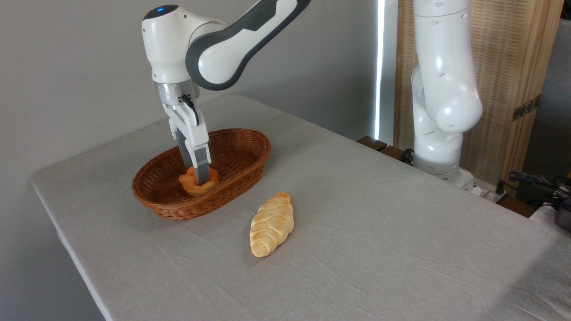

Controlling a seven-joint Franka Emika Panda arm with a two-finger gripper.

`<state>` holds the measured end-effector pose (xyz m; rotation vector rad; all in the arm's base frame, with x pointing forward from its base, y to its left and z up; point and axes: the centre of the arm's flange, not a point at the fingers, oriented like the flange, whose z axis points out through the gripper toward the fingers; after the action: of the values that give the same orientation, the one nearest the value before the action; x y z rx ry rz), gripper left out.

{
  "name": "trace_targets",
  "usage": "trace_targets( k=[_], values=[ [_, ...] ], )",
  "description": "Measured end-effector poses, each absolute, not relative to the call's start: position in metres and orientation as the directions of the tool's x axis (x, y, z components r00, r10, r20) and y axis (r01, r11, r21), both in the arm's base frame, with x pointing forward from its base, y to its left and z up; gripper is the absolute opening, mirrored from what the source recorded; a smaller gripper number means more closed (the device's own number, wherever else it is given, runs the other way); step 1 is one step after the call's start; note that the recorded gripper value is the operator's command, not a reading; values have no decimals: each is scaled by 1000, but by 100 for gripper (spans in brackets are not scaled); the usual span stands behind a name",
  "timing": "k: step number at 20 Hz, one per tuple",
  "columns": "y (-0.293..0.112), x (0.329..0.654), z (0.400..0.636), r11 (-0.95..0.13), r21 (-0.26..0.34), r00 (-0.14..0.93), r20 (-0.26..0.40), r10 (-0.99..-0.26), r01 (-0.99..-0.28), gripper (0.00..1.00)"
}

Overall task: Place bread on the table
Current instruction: 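Lower the gripper into the basket and close on the round roll, then lift the round roll up out of the basket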

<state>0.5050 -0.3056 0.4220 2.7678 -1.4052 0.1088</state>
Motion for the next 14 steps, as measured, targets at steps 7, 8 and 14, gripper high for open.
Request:
trace_targets(
  k=[7, 8, 14],
  values=[
    [-305, 506, 423, -590, -4, 588, 80, -805, -807, 27],
    [-304, 507, 424, -591, -6, 589, 80, -804, -806, 27],
    [-302, 508, 432, -594, -10, 591, 95, -801, -804, 28]
  ],
)
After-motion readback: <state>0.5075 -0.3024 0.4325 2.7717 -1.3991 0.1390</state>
